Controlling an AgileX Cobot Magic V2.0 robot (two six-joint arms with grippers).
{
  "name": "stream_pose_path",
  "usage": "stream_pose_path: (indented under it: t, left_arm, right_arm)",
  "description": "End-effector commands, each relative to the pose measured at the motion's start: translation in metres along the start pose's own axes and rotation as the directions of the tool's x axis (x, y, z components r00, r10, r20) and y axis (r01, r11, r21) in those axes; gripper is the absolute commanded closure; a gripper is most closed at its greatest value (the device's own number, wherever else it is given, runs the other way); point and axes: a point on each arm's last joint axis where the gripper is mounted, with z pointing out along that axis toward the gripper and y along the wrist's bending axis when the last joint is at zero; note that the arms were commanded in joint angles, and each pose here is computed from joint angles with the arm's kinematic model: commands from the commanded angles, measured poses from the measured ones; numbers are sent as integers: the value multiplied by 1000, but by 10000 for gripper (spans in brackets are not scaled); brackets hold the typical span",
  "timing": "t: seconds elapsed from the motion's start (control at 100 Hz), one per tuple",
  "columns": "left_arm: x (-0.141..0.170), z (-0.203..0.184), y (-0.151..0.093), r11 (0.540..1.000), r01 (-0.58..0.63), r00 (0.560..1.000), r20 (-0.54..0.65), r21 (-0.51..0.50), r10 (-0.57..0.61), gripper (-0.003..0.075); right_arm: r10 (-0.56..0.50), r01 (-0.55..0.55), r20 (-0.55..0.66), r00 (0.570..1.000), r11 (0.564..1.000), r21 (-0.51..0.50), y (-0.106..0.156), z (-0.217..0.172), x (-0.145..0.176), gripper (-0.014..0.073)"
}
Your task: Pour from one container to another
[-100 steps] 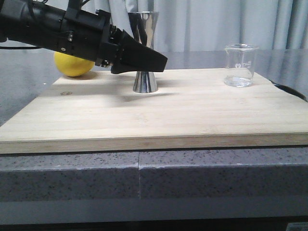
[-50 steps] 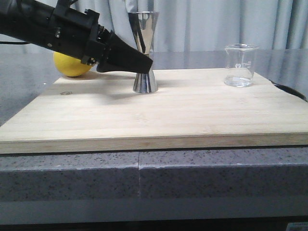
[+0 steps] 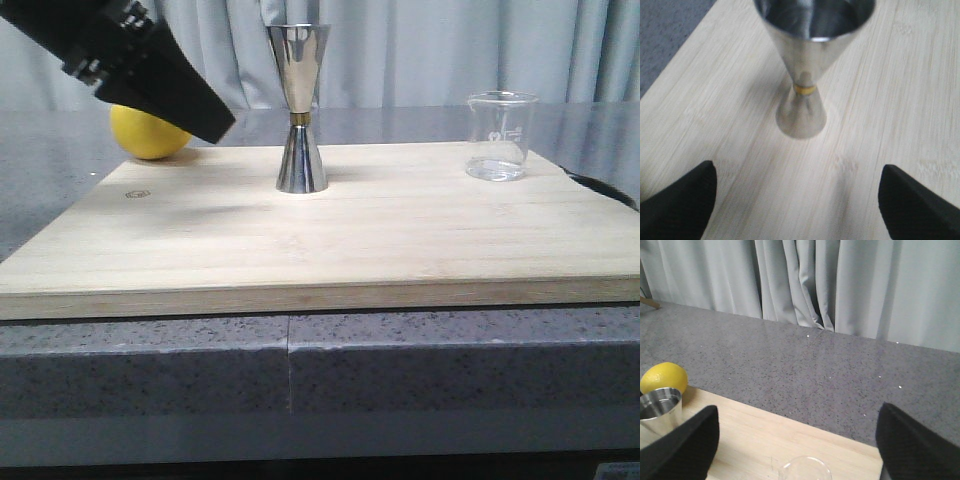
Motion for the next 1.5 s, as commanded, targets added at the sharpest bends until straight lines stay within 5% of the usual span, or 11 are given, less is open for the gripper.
stream_pose_path:
  t: [0.0, 0.23, 0.43, 0.78, 1.16, 1.37, 1.49]
  left_arm:
    - [-17, -44, -13, 990, 56, 998, -1, -127, -57, 115]
    - [-14, -118, -46, 888, 194, 967, -71, -417, -245, 116]
    - [-2, -184, -84, 678, 342, 907, 42, -651, -418, 148]
    - [21, -251, -156, 484, 503, 836, 262, -716, -481, 232]
    - [27, -269, -177, 461, 512, 845, 330, -724, -420, 358]
    - [27, -267, -175, 461, 510, 845, 325, -726, -424, 631]
    - [27, -268, -175, 461, 510, 846, 326, -726, -423, 740]
  right_arm:
    - [13, -14, 40, 999, 1000, 26, 2, -12, -16, 16]
    - [43, -43, 8, 999, 996, 74, 5, -25, -19, 18]
    - [58, -56, -20, 998, 995, 81, 11, -38, -20, 19]
    - [78, -85, 84, 993, 993, 84, 23, -65, -37, 123]
    - [177, -195, 141, 974, 972, 132, 19, -71, -41, 335]
    - [178, -197, 142, 974, 972, 131, 19, -71, -41, 646]
    - [178, -197, 142, 974, 972, 131, 19, -71, -41, 661]
